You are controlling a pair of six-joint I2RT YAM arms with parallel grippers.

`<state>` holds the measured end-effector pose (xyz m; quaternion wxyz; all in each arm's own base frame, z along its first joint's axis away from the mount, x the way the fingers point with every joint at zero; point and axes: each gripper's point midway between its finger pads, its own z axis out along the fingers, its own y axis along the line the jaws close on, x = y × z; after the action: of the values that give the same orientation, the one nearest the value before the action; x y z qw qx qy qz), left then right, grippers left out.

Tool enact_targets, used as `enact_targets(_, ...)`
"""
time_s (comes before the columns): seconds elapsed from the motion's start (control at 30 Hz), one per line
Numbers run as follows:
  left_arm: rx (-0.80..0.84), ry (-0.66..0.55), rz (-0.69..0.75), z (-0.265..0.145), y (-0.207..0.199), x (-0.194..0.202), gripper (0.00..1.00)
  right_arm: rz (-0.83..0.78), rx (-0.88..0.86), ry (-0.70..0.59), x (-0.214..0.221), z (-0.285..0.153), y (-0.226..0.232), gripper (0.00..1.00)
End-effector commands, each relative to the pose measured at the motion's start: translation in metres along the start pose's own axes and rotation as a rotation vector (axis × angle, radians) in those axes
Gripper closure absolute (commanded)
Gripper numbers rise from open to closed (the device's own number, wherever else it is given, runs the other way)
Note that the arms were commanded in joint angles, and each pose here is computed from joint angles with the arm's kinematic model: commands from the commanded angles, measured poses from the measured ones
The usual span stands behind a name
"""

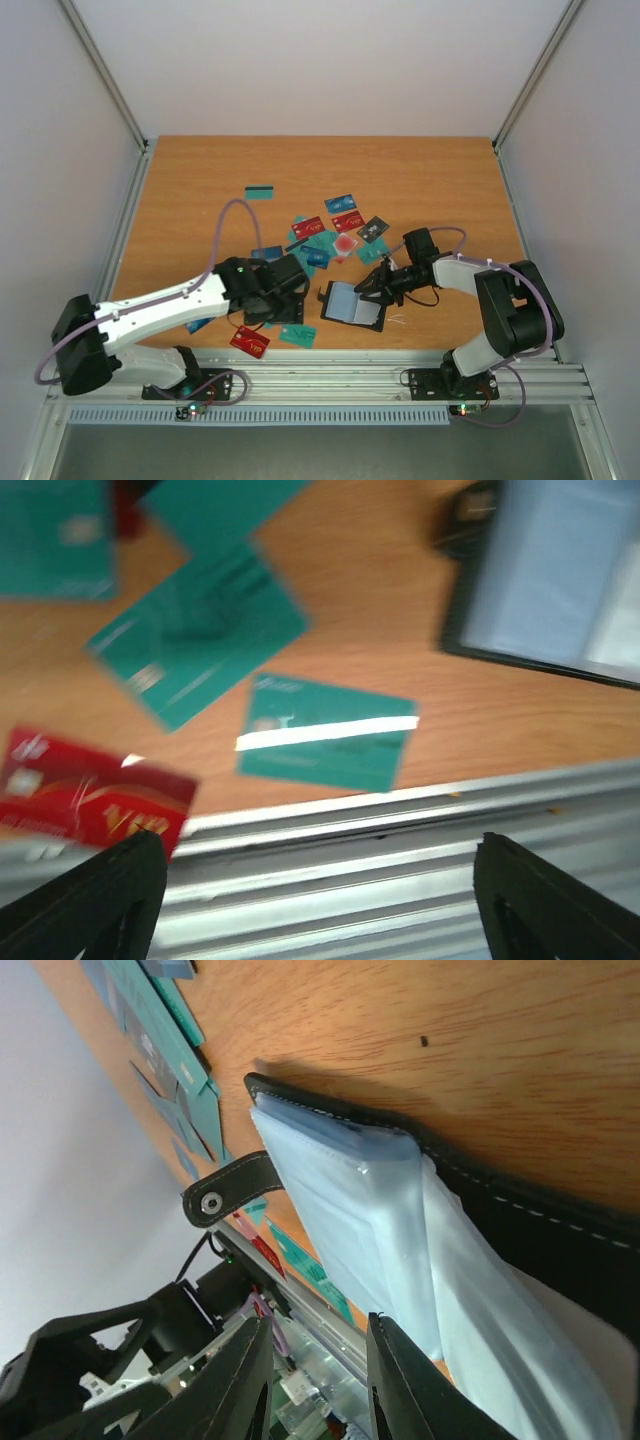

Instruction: Put the credit cards into the card holder

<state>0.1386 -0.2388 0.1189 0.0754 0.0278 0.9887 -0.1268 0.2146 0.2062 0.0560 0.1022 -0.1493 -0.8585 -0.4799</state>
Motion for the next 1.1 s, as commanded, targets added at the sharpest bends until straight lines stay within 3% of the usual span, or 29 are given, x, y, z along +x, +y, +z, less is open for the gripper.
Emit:
enact_targets(0.0, -0.236, -0.017, -0.245, -0.004, 0.072, 0.023, 0.12, -0.018, -0.006, 0.005, -0.004, 0.003, 0.001, 0.72)
enact_targets(0.1, -0.26, -0.03, -0.347, -0.001, 0.088, 0.03, 0.05, -0.015, -0.006, 0.012, -0.005, 0.004, 0.0, 0.72)
enact_targets(0.3, -0.208, -0.079, -0.587, 0.017, 0.116, 0.047, 0.08, -0.017, -0.002, 0.017, -0.004, 0.004, -0.001, 0.72)
enact_targets(0.6, -0.034, -0.115, -0.872, 0.045, 0.124, 0.056, 0.1, -0.001, 0.012, 0.028, 0.0, 0.004, -0.007, 0.72)
enact_targets(1.07, 0.042, -0.133, -0.968, 0.065, 0.119, 0.051, 0.14, -0.01, 0.024, 0.005, 0.006, -0.001, -0.006, 0.72)
